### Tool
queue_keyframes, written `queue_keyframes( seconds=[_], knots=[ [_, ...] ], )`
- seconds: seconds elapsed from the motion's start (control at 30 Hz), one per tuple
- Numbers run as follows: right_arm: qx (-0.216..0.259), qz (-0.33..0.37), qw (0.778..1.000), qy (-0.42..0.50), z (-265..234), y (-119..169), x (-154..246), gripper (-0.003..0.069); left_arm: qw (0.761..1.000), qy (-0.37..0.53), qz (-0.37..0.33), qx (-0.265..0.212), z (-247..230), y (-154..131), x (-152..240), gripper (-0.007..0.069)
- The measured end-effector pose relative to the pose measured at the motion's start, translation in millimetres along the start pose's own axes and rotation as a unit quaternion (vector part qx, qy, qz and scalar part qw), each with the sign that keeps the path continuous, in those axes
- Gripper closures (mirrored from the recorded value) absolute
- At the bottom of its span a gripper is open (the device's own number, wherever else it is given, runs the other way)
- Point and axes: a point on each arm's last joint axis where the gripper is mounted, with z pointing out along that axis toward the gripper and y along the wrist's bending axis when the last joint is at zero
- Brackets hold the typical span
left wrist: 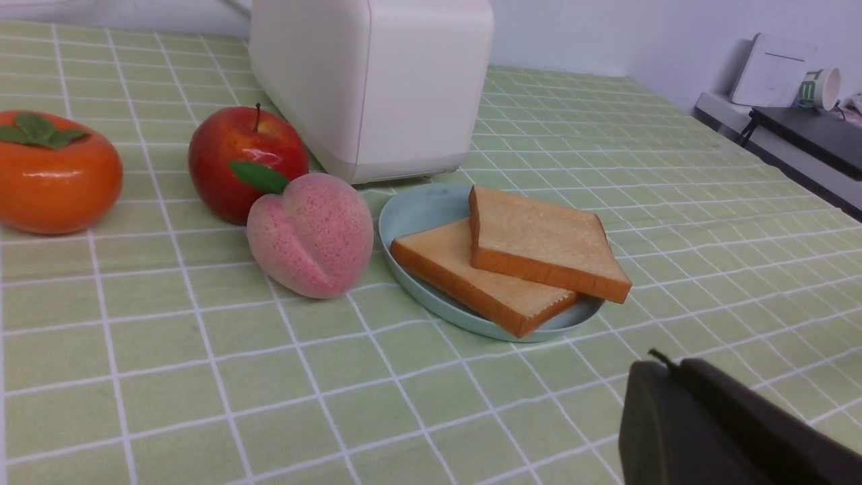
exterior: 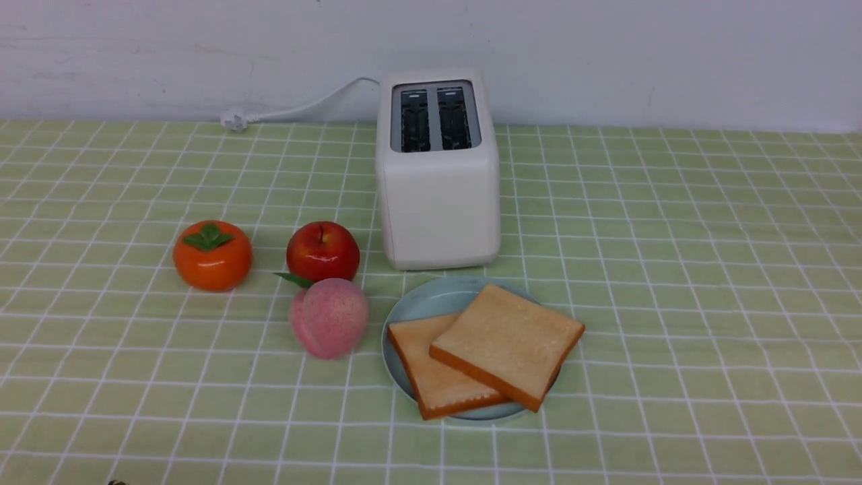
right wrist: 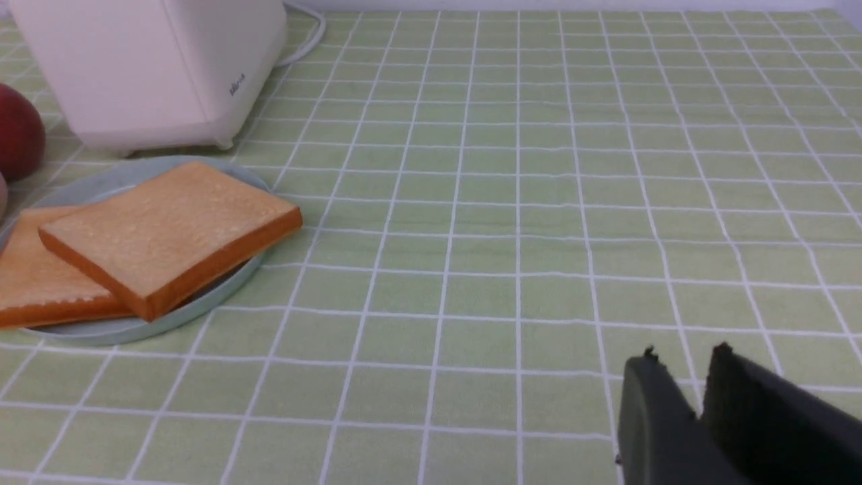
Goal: Take toasted bread from bread machine on green coffee tablecloth place on plate.
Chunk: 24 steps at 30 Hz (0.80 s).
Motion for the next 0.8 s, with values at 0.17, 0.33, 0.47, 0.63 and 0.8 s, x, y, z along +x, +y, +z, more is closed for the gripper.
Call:
queue_keyframes(
  seconds=[0.17, 0.33, 0.47, 0.63, 0.8],
  knots=[
    [-0.008, 0.013, 1.0, -0.013, 17, -1, 25, 0.0596, 1.0, 0.0, 0.0, 0.0, 0, 0, 0, 0.0617],
    [-0.006, 0.012, 1.0, 0.004, 26, -4, 53, 0.0677, 1.0, -0.001, -0.001, 0.001, 0, 0, 0, 0.0617],
    [-0.001, 0.004, 1.0, 0.007, 26, -5, 53, 0.0678, 1.0, -0.001, -0.001, 0.0, 0, 0, 0, 0.0616],
    [0.0, 0.003, 1.0, 0.007, 26, -5, 54, 0.0677, 1.0, -0.001, -0.001, 0.0, 0, 0, 0, 0.061],
    [0.0, 0.003, 1.0, 0.007, 26, -5, 54, 0.0676, 1.0, -0.001, -0.001, 0.0, 0, 0, 0, 0.0605]
  ],
)
